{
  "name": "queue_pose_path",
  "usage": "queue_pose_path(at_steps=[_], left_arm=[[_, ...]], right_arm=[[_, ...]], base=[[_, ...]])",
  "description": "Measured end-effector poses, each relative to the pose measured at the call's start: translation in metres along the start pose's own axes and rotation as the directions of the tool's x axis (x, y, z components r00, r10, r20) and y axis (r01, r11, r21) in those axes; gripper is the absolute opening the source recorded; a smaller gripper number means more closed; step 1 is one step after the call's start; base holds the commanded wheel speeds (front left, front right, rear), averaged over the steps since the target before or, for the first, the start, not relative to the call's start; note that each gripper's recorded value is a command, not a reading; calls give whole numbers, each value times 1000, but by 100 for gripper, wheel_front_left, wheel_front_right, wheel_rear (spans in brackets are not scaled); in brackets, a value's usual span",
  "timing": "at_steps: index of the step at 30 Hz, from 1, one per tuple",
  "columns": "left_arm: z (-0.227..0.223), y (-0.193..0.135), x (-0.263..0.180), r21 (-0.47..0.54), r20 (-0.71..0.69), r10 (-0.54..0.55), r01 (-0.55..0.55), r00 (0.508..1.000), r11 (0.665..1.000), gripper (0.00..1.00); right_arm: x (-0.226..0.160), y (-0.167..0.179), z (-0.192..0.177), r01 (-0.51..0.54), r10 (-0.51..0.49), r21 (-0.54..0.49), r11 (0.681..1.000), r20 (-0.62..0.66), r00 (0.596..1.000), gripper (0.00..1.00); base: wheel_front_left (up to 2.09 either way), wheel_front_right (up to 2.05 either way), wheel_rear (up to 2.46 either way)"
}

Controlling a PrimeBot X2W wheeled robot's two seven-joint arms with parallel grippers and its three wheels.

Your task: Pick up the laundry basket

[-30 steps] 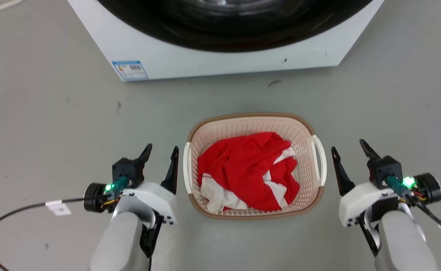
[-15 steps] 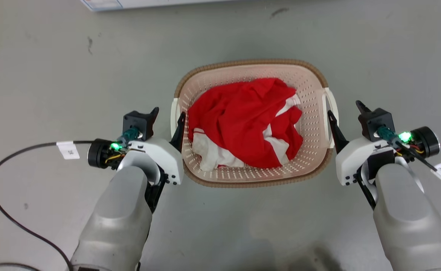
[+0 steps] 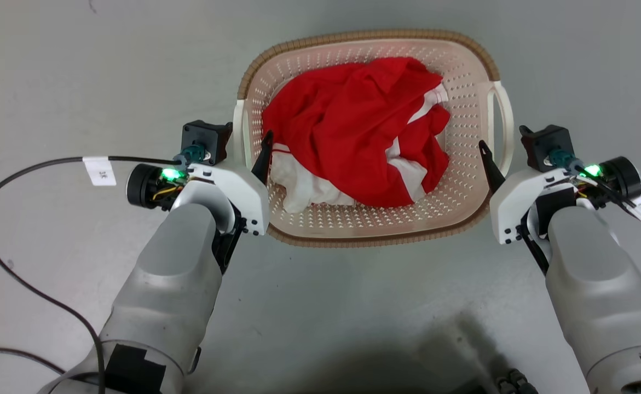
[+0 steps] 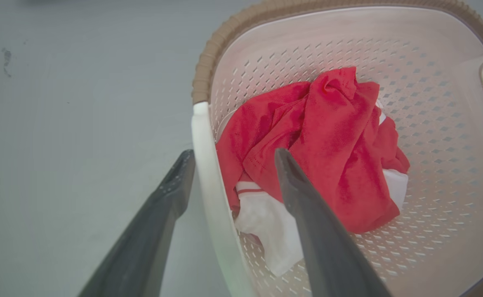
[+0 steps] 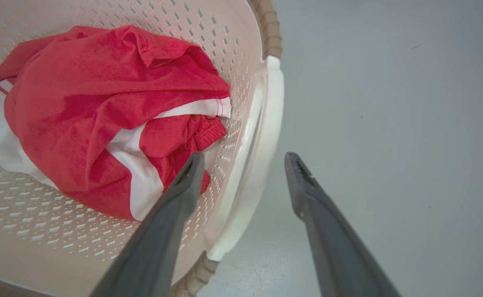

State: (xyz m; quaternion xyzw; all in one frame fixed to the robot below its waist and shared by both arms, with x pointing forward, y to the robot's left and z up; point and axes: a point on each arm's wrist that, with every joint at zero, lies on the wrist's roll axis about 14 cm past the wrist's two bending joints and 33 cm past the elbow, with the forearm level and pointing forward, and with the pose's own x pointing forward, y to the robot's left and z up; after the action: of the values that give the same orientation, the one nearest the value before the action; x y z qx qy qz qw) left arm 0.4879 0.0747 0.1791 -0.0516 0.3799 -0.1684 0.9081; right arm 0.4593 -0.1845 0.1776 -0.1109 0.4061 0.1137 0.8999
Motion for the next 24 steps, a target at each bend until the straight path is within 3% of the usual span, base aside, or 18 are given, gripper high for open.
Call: queue_pose_path(at_steps=[16,17,18,19,24], left_arm=[[-31,10,32,12,-73,-16,17,997,1000,100],[-32,10,33,12,-76,-19,20,997,1000,78],[-32,9,33,13,-74,-22,23,997,1000,39],[-33,9,34,15,-76,-24,25,997,1000,0],[-30,9,34,6,-72,-15,16,997,1000,0]], right_arm=[[38,12,-27,-46,44,-20,999,-82,996,100],[39,12,-27,-45,44,-19,999,-78,996,30],[40,13,-27,-46,44,-19,999,-77,996,0],[40,14,-29,-49,48,-19,999,-83,995,0],[38,20,-29,-60,59,-8,998,-89,994,0]], base=[[0,0,0],[0,0,0],[0,0,0],[0,0,0],[0,0,0]])
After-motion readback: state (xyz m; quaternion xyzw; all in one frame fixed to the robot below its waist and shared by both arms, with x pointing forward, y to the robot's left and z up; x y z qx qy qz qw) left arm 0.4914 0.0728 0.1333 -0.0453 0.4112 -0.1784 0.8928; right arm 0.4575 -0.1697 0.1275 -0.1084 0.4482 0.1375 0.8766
